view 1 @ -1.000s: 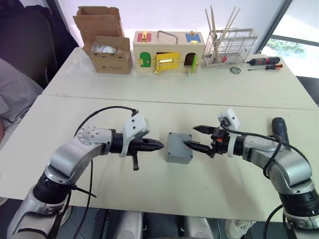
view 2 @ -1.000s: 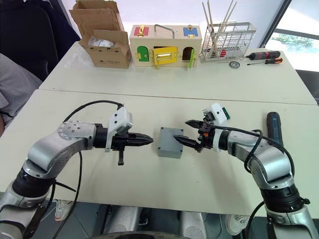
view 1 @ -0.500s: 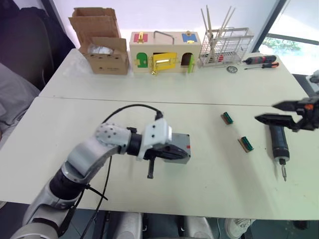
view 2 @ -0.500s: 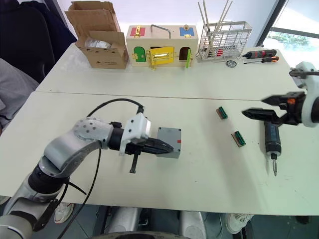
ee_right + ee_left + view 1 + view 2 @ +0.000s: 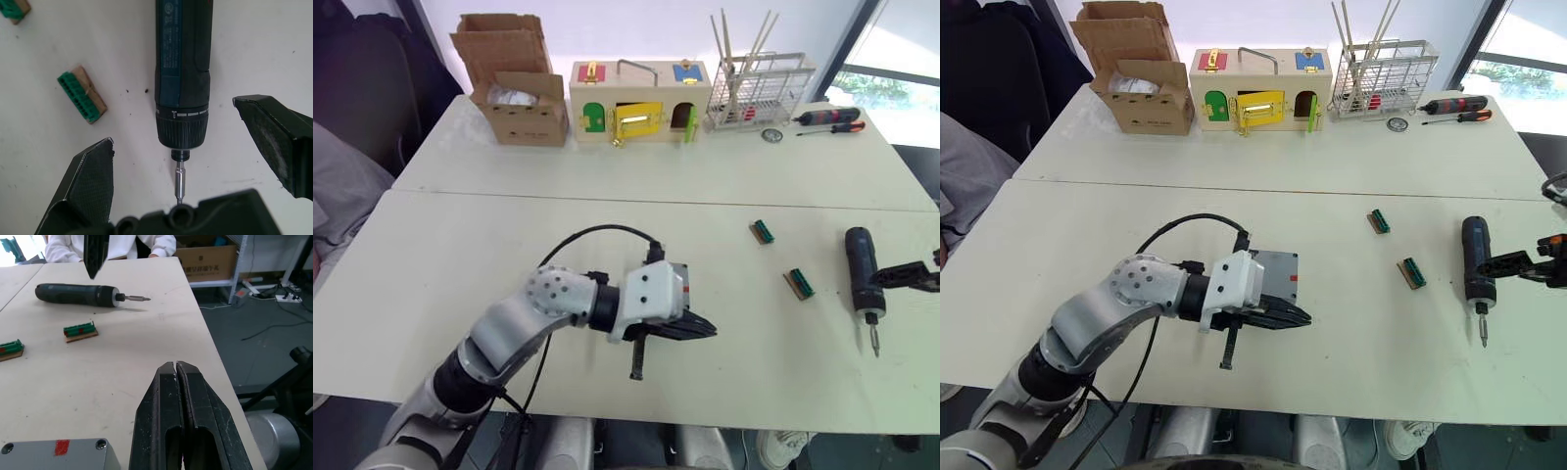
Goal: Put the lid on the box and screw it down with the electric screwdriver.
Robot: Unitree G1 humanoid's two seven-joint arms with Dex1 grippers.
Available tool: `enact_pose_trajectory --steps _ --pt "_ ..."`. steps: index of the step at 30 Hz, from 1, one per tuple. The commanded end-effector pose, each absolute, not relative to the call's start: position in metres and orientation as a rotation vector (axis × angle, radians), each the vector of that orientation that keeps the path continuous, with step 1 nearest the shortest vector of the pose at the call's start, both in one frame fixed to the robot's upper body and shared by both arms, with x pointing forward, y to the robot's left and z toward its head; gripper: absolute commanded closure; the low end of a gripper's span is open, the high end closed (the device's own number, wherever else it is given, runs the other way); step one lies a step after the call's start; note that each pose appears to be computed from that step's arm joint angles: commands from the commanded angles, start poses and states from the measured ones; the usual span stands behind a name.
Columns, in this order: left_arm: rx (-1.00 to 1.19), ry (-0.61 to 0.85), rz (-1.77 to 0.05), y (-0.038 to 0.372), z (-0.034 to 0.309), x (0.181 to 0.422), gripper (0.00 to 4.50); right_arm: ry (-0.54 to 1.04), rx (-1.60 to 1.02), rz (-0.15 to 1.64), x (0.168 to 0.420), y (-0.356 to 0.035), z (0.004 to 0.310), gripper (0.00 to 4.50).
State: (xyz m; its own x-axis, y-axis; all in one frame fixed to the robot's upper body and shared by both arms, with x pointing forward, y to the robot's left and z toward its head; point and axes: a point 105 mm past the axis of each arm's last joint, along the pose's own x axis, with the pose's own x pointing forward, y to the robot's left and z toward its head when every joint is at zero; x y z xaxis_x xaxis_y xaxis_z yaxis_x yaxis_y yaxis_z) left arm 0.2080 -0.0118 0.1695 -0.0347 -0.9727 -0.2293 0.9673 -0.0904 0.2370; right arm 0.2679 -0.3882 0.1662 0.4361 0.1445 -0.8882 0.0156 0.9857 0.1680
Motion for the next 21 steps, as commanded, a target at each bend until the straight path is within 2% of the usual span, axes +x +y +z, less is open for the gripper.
enact_pose_trajectory --steps 1,9,12,18,21 --pt "0.381 -0.034 -1.599 -0.013 0.171 0.202 4.5 1.128 0.154 0.035 0.276 -0.396 0.162 0.04" --pt "0.37 -0.021 -1.538 -0.013 0.172 0.202 4.5 1.264 0.034 0.029 0.285 -0.399 0.131 0.04" --pt "0.369 -0.014 -1.512 -0.012 0.171 0.203 4.5 1.33 -0.041 0.048 0.282 -0.402 0.123 0.67" --pt "0.369 -0.007 -1.485 -0.011 0.17 0.207 4.5 1.369 -0.06 0.061 0.282 -0.401 0.113 2.61" --pt "0.368 -0.005 -1.479 -0.011 0.17 0.21 4.5 1.377 -0.065 0.074 0.282 -0.399 0.109 2.66"
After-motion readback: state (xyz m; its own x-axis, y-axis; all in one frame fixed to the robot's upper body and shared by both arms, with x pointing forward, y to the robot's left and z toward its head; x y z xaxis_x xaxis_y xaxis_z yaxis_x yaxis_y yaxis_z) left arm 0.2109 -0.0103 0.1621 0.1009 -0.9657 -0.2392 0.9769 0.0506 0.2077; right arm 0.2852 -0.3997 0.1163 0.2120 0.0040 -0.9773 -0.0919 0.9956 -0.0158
